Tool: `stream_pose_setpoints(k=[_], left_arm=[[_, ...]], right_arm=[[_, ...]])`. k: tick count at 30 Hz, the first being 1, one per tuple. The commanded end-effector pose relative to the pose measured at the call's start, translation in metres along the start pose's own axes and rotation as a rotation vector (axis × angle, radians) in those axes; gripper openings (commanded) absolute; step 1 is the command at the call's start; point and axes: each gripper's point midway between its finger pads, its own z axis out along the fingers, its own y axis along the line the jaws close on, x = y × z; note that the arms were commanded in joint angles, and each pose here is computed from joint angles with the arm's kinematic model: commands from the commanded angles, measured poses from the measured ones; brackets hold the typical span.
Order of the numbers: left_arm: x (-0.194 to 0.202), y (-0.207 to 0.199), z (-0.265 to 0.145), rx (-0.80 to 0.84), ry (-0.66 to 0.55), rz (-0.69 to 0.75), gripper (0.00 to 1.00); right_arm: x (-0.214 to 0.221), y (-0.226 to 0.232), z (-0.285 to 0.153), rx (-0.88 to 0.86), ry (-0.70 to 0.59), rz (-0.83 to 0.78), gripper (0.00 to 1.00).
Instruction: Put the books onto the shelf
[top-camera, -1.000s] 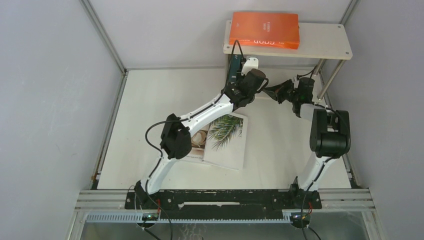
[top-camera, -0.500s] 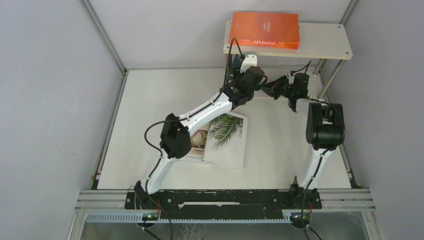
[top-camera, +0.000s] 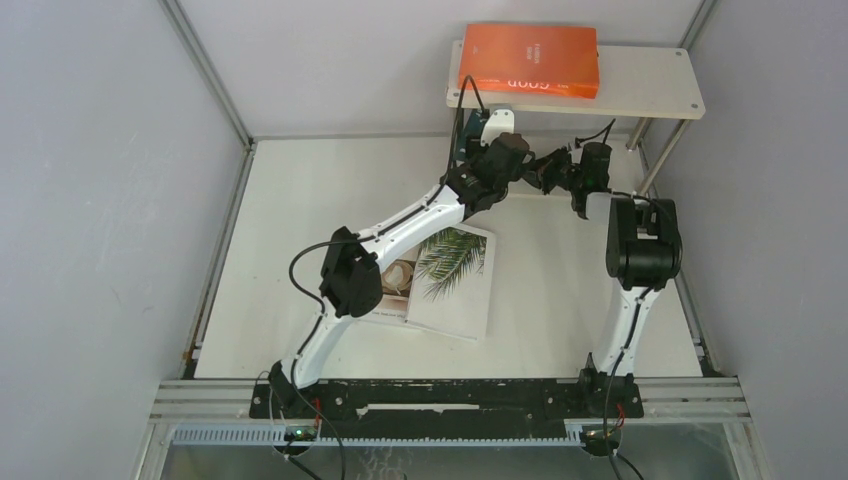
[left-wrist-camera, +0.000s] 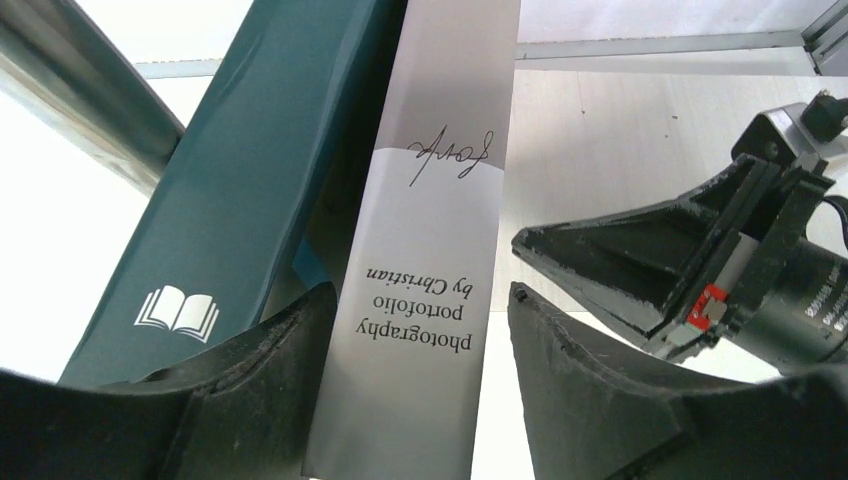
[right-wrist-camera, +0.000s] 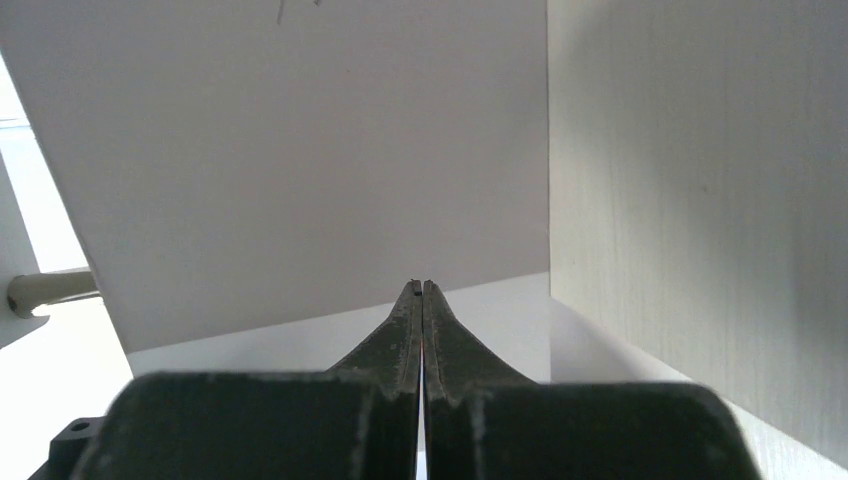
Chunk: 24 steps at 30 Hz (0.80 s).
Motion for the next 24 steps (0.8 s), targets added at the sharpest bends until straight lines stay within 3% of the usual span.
stream_pose_setpoints(k=[1, 24], left_arm=[[-0.044, 0.005, -0.02, -0.011, -0.081, -0.061, 0.68], [-0.062, 0.018, -0.069, -0.025, -0.105, -0.055, 0.72]], right_arm=[[-0.011, 0.026, 0.011, -0.08, -0.008, -0.05, 0.0], [-0.038, 0.036, 0.058, -0.107, 0.02, -0.053, 0.0]])
